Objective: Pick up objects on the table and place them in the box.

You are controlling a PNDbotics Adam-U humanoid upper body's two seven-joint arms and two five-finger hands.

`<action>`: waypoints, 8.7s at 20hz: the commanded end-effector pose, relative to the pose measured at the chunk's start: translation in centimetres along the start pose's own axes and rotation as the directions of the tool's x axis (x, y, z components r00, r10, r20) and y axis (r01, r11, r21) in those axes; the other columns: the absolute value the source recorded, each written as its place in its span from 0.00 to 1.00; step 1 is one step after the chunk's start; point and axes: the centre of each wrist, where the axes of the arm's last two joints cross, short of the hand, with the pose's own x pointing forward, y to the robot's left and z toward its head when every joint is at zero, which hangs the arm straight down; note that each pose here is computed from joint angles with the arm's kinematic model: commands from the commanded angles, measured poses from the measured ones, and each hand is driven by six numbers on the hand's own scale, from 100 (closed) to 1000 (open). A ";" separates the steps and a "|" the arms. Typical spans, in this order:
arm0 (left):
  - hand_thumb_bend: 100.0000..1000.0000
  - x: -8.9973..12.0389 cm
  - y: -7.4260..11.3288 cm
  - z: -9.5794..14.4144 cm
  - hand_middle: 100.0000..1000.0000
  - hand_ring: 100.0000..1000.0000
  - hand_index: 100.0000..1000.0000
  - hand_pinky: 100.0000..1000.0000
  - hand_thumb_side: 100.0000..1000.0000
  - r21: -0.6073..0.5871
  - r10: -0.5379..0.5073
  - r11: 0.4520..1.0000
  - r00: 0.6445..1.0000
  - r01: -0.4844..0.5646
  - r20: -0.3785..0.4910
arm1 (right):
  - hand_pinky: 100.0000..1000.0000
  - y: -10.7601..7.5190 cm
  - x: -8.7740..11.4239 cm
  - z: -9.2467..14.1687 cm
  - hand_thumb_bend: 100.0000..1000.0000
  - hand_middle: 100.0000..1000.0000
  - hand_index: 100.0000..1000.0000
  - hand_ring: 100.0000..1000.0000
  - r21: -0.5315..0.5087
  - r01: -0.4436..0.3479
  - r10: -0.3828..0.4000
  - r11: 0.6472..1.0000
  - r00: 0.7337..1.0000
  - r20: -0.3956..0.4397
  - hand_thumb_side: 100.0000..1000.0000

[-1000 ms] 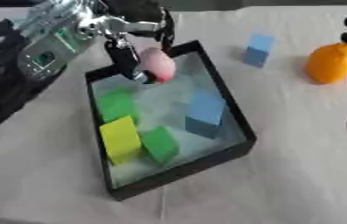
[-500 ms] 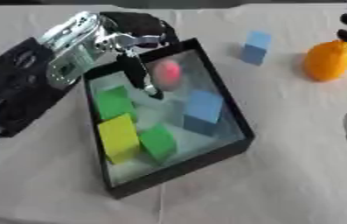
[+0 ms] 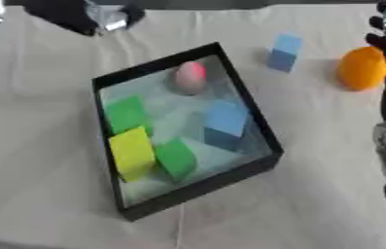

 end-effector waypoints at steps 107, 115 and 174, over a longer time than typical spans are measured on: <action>0.31 -7.4 -9.1 10.9 0.68 0.71 0.80 0.60 0.70 0.728 0.748 0.447 0.664 -0.520 0.015 | 0.70 -11.8 -0.3 -13.1 0.38 0.50 0.69 0.62 0.602 -0.794 0.963 0.084 0.221 0.157 0.33; 0.31 -7.4 -9.2 11.1 0.70 0.71 0.80 0.60 0.70 0.728 0.751 0.449 0.660 -0.519 0.008 | 0.69 -10.4 2.1 -13.1 0.38 0.50 0.68 0.58 0.530 -0.842 0.942 0.106 0.255 0.218 0.28; 0.33 -7.5 -9.4 11.2 0.70 0.72 0.79 0.59 0.67 0.732 0.751 0.439 0.660 -0.522 0.021 | 0.90 10.0 10.2 -4.9 0.37 0.78 0.94 0.84 0.579 -0.815 0.549 0.022 0.493 0.675 0.01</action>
